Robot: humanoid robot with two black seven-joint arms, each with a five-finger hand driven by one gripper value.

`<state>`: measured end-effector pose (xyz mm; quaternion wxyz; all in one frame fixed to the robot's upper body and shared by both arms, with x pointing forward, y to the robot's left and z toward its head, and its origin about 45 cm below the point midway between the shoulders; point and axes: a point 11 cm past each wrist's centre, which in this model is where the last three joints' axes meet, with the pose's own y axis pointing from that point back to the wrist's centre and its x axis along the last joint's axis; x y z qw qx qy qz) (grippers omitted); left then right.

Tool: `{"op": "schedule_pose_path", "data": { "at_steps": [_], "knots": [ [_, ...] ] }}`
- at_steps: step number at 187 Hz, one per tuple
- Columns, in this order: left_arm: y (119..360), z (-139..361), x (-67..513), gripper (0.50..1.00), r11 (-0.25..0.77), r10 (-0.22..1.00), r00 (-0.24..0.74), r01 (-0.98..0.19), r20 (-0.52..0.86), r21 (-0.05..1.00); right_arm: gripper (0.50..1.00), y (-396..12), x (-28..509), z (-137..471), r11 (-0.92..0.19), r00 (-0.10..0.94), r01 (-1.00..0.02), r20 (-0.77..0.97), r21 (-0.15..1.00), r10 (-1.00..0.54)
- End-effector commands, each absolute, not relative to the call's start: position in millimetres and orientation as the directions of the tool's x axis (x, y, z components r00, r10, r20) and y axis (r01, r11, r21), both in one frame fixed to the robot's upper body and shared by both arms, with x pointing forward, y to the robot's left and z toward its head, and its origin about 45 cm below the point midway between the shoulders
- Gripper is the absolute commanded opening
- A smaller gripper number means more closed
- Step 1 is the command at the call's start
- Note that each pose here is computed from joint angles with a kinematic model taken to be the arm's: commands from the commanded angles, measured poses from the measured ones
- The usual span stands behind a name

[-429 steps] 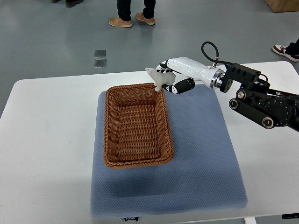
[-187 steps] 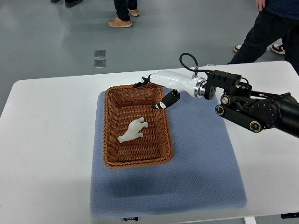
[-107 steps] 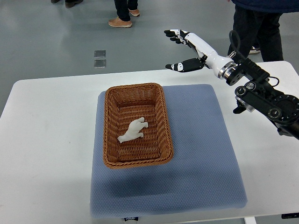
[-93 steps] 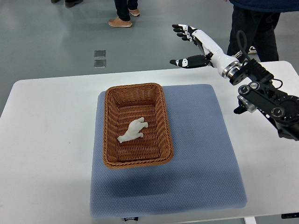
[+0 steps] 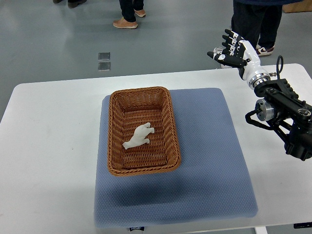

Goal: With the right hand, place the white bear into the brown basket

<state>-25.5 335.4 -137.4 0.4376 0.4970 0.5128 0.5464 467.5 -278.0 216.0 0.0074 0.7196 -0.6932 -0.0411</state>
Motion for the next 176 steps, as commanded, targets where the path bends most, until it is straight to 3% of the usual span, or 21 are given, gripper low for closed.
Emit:
{"op": "schedule_pose_path", "data": {
  "at_steps": [1,53,100,176],
  "knots": [
    [335.4,-137.4,-25.5,1.0,-0.091,0.988,-0.123,0.03,0.094,0.995,0.926,-280.7,462.4,200.7,-0.004,-0.018,-0.989,-0.149,0.147,-0.989],
    [335.4,-137.4,-25.4,1.0,-0.091,0.988,-0.124,0.03,0.094,0.995,0.936,-278.6,452.5,181.5,0.018,-0.067,-0.979,-0.241,0.203,-0.968],
    [335.4,-137.4,-25.6,1.0,-0.091,0.988,-0.121,0.032,0.094,0.995,0.938,-259.4,438.9,160.9,-0.082,0.017,-0.973,-0.284,0.217,-0.959],
    [335.4,-137.4,-25.6,1.0,-0.091,0.988,-0.123,0.032,0.094,0.995,0.938,-258.2,438.1,167.1,-0.045,0.004,-0.991,-0.321,0.123,-0.947]
  ]
}}
